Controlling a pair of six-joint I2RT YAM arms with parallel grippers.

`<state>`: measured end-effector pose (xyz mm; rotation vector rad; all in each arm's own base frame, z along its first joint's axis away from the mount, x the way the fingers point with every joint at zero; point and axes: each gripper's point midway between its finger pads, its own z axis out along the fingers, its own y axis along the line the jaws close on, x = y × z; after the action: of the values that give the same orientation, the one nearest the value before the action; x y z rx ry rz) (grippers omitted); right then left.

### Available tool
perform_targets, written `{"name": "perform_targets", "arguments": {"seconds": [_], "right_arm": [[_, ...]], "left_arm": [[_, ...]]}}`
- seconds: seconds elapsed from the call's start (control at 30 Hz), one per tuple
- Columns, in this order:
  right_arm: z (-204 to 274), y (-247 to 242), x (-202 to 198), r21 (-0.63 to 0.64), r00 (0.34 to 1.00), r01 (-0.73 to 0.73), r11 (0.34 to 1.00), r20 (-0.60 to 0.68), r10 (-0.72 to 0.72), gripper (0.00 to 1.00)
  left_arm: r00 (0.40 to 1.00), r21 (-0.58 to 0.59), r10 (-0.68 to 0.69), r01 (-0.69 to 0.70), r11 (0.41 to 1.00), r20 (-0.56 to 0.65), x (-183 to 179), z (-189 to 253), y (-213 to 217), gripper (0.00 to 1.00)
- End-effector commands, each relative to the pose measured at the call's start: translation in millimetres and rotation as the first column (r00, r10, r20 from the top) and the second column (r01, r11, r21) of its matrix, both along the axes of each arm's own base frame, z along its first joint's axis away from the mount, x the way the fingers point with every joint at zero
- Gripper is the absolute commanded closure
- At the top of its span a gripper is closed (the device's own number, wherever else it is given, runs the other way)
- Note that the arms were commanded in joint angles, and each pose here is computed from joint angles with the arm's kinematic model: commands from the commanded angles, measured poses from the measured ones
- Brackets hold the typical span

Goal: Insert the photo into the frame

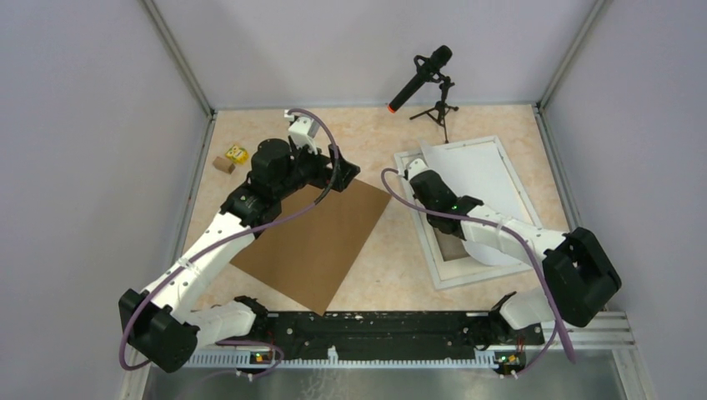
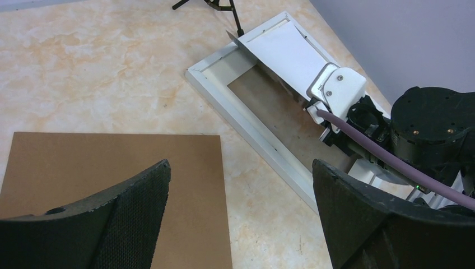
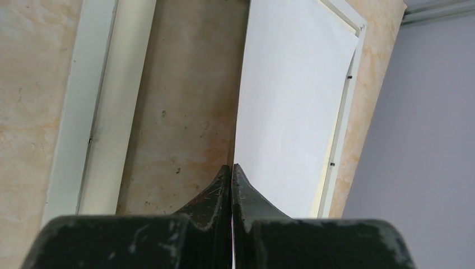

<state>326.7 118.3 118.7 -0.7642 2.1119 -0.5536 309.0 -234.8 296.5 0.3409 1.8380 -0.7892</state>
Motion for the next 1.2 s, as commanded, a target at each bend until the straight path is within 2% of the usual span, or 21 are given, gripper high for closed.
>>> {"name": "perform_targets", "arguments": {"seconds": [0.0,0.7,0.93,1.17], "right_arm": [[9,11,13,0.042,0.998,0.006,0.999,0.066,-0.009,1.00],[8,-10,8,-0.163,0.998,0.001,0.987,0.061,0.010,1.00],[5,3,6,-0.174,0.994,-0.071,0.982,0.065,0.083,1.00],[-1,4,8,-0.184,0.995,-0.064,0.981,0.066,0.078,0.98]], "left_arm": [[1.000,-0.019,0.001,0.000,1.000,0.030,3,8,-1,0.02],[0.999,-0.038,-0.035,0.036,0.999,0.021,-2,8,-7,0.02],[0.999,-0.046,-0.050,0.051,0.998,0.021,-4,8,-10,0.02],[0.998,-0.045,-0.053,0.054,0.998,0.021,-5,9,-10,0.02]]}}
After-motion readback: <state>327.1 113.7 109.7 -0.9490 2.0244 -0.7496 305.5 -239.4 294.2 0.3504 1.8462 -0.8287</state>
